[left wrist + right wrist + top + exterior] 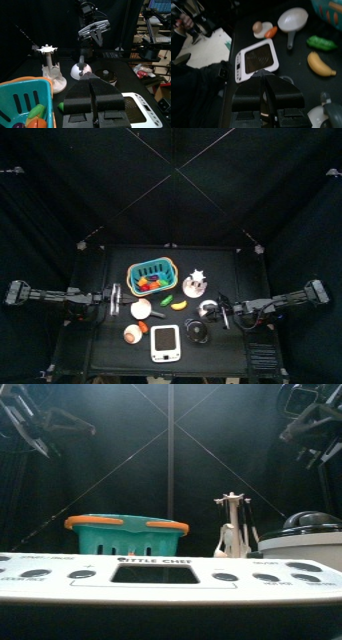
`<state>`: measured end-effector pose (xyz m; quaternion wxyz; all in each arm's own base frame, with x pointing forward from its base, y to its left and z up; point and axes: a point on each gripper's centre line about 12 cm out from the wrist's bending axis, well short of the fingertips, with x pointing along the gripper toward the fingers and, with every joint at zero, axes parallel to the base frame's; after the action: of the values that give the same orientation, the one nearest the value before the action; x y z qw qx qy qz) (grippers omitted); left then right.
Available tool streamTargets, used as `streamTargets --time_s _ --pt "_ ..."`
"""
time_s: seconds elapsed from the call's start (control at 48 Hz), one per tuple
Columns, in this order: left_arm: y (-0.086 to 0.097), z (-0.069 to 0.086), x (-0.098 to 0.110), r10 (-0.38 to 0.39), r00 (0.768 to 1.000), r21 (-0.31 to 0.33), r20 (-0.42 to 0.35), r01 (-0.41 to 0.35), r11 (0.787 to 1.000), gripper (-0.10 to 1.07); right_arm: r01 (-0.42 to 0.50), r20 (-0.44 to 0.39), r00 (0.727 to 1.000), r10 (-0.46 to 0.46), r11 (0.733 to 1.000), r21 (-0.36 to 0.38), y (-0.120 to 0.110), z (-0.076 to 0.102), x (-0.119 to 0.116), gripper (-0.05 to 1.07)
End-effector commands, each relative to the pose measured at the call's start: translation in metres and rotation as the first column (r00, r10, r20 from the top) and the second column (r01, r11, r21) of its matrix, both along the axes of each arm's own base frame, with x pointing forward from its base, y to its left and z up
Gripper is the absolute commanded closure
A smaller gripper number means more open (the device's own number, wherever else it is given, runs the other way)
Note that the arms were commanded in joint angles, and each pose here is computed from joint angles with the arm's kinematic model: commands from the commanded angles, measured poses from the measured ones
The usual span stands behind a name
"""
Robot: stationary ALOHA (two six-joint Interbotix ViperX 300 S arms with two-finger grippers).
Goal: Grab pot lid
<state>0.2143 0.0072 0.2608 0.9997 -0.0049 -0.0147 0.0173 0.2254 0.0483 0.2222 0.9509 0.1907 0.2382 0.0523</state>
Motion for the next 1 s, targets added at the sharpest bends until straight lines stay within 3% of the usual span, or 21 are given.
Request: streamTargets --time_s 0.0,0.25,0.438,0.604,0.792,0.979 --pt "0.005 0.008 0.002 0.023 0.999 -0.002 0.029 -0.023 1.0 1.02 -0.031 -0.018 0.999 0.03 0.999 -0.034 0.006 0.002 0.008 0.72" --pt "0.009 0.008 0.001 0.049 0.998 -0.04 0.032 -0.047 0.998 1.02 -0.129 -0.089 0.989 0.119 0.985 -0.114 0.024 -0.012 0.02 0.4" --pt "0.014 0.012 0.0 0.074 0.996 -0.051 0.052 -0.071 0.996 1.02 -0.158 -0.21 0.97 0.124 0.975 -0.154 0.028 -0.021 0.027 0.25" --pt "0.015 0.011 0.0 0.084 0.995 -0.074 0.053 -0.08 0.994 1.02 -0.196 -0.315 0.941 0.124 0.958 -0.207 0.031 -0.028 0.033 0.22" --pt "0.016 0.007 -0.001 0.099 0.994 -0.115 0.044 -0.093 0.989 1.02 -0.215 -0.319 0.937 0.141 0.954 -0.211 0.039 -0.032 0.044 0.22" --pt "0.017 0.004 -0.002 0.101 0.994 -0.116 0.036 -0.097 0.989 1.02 -0.225 -0.338 0.93 0.142 0.95 -0.218 0.042 -0.04 0.053 0.22"
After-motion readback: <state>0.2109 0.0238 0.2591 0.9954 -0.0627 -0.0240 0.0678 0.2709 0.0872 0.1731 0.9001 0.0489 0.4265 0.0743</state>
